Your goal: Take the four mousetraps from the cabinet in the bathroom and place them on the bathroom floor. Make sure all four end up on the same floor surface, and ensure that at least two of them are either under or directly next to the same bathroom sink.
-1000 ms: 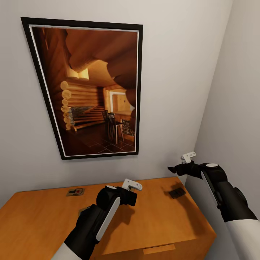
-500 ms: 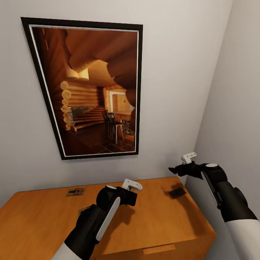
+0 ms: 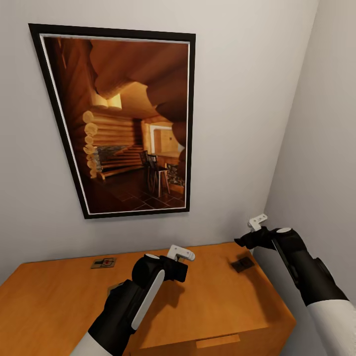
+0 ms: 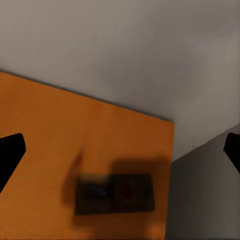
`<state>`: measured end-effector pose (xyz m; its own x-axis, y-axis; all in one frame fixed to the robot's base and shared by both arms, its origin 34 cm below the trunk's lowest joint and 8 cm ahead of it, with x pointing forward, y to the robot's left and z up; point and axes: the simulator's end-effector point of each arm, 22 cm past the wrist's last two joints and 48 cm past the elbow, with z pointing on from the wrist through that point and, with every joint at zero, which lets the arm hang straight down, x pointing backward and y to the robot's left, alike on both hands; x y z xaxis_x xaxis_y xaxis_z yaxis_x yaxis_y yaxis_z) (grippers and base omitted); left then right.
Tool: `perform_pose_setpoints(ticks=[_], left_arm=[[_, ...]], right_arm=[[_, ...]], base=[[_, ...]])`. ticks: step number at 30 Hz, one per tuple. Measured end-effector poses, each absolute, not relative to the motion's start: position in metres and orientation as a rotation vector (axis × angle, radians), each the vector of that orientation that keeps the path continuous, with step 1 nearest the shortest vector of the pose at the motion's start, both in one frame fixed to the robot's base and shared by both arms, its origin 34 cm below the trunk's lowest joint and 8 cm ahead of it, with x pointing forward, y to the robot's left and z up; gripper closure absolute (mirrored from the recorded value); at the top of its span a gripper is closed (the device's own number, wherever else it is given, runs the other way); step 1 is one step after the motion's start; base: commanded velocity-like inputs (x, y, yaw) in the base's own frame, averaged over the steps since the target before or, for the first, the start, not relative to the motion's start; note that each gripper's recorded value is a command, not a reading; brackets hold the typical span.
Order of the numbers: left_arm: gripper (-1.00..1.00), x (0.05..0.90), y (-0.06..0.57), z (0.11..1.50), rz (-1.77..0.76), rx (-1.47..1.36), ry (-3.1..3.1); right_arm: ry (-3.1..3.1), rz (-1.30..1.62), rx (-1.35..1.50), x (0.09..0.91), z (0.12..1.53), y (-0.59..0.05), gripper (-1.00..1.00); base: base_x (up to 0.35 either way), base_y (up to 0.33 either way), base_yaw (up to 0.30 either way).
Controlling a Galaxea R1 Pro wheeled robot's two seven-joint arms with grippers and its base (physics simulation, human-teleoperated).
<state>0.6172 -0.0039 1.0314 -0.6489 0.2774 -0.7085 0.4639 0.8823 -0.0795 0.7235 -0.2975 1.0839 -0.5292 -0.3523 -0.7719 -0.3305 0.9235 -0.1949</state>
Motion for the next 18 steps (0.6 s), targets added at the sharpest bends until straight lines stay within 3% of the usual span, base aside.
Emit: perform_pose_setpoints(ticks=[18], left_arm=[[1.00,0.6172,-0.0038,1.0315,-0.328,0.530,2.312]], right_arm=[[2.196,-0.007,-0.503,0.7191,1.0749,-0.2941,-1.00]], base=[[0.000,0.000,0.000]])
